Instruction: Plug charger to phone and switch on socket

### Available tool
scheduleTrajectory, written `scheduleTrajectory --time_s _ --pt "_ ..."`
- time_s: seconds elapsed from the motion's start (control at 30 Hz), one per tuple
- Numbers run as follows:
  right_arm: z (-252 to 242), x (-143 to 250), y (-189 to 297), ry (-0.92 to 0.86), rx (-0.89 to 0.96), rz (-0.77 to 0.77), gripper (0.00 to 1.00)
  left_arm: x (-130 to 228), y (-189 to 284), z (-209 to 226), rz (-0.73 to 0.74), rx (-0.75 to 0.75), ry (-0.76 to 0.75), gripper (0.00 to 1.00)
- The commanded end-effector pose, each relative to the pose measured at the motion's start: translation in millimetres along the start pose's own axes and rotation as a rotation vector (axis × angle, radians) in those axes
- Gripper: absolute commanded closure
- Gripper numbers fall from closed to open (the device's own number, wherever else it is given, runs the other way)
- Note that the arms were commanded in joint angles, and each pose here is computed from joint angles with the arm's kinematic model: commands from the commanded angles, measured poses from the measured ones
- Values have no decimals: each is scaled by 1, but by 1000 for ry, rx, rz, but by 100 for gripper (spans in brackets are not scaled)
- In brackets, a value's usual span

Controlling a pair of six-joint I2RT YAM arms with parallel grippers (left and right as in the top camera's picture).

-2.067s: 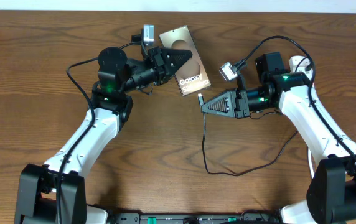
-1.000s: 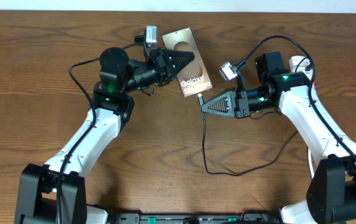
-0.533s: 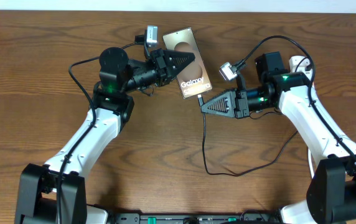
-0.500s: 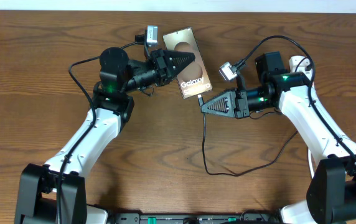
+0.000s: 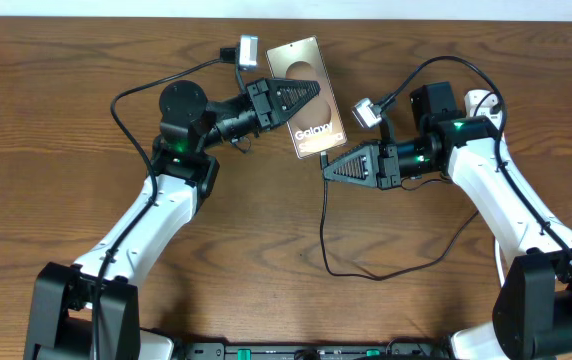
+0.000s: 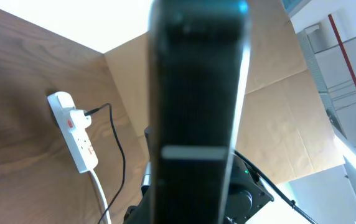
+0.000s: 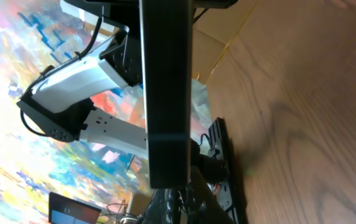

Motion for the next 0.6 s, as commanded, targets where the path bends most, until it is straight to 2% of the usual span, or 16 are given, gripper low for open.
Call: scheduleTrajectory --time_s 0.0,0.57 --pt "3 -2 2 1 -10 -7 99 9 -3 -17 64 56 -25 92" --pt "2 -12 2 -1 -10 -8 99 19 -1 -21 131 87 -82 92"
Point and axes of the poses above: each gripper's point midway between its finger pads, its own y axis back along the fingers, its own z axis along the line the jaws close on, x = y × z, the point moved 2 cm from there along y, back along the fingers, and after that the axes turned 6 degrees about -y, right-handed, at the moved point
